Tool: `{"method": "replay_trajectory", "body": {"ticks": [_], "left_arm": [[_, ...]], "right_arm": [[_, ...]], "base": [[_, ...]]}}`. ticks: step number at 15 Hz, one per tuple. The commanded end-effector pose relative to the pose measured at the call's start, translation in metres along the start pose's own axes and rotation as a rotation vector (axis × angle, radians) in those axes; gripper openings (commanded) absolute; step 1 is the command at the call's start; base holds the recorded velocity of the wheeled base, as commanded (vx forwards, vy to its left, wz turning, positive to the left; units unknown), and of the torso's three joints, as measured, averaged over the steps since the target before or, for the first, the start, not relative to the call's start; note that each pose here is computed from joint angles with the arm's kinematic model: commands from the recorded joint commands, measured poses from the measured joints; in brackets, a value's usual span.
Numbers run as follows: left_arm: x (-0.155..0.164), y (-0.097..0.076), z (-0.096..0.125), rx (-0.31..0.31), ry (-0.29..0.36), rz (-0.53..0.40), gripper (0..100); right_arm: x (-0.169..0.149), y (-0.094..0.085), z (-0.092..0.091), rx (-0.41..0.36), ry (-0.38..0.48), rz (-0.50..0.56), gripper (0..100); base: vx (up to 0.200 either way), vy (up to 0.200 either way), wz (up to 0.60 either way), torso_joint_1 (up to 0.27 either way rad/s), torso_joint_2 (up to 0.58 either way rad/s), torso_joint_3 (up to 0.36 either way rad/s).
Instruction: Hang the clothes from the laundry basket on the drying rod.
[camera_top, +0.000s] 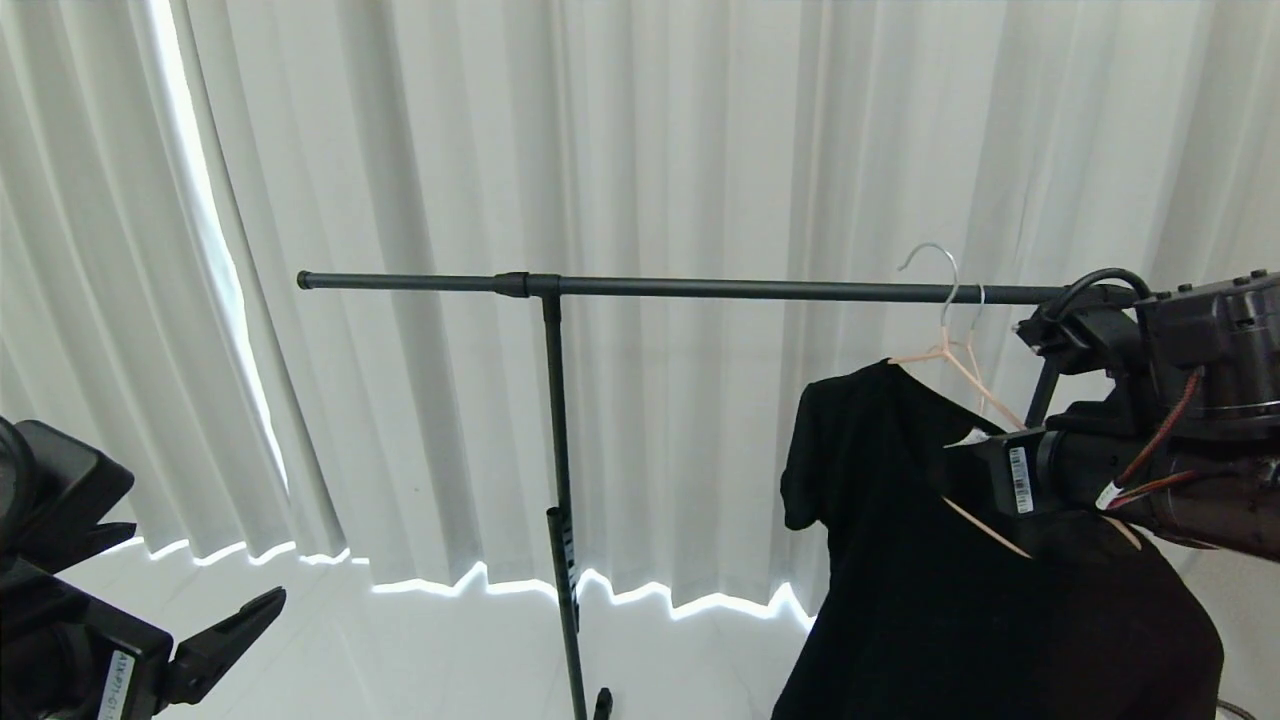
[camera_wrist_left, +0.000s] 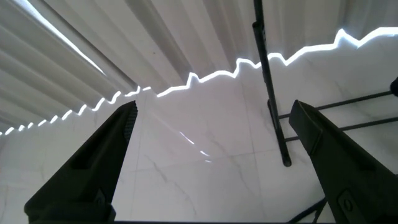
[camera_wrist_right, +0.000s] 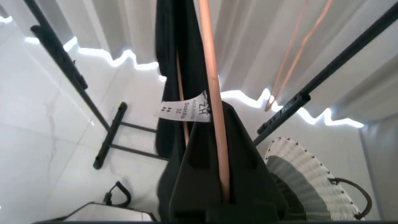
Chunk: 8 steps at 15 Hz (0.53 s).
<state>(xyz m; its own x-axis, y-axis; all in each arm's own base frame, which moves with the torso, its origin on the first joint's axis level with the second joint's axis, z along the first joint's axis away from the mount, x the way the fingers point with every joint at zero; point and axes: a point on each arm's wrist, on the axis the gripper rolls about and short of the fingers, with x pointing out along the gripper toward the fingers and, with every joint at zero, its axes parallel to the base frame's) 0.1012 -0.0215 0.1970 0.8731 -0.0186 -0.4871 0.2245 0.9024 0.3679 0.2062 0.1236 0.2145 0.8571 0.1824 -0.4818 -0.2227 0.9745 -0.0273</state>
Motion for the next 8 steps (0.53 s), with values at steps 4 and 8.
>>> {"method": "replay_trajectory", "body": {"ticks": [4, 8], "left_arm": [[-0.0019, 0.0015, 0.0065, 0.0, -0.024, 0.0, 100], [-0.0024, 0.0015, 0.0069, -0.001, -0.028, -0.003, 100]], "right_arm": [[0.0013, 0.001, -0.0001, -0.003, 0.001, -0.008, 0], [0.0029, 0.0009, 0.0014, -0.016, 0.0, -0.01, 0]], "base": [[0.15, 0.0, 0.0, -0.002, 0.0, 0.004], [0.2, 0.0, 0.0, 0.008, 0.01, 0.004]]}}
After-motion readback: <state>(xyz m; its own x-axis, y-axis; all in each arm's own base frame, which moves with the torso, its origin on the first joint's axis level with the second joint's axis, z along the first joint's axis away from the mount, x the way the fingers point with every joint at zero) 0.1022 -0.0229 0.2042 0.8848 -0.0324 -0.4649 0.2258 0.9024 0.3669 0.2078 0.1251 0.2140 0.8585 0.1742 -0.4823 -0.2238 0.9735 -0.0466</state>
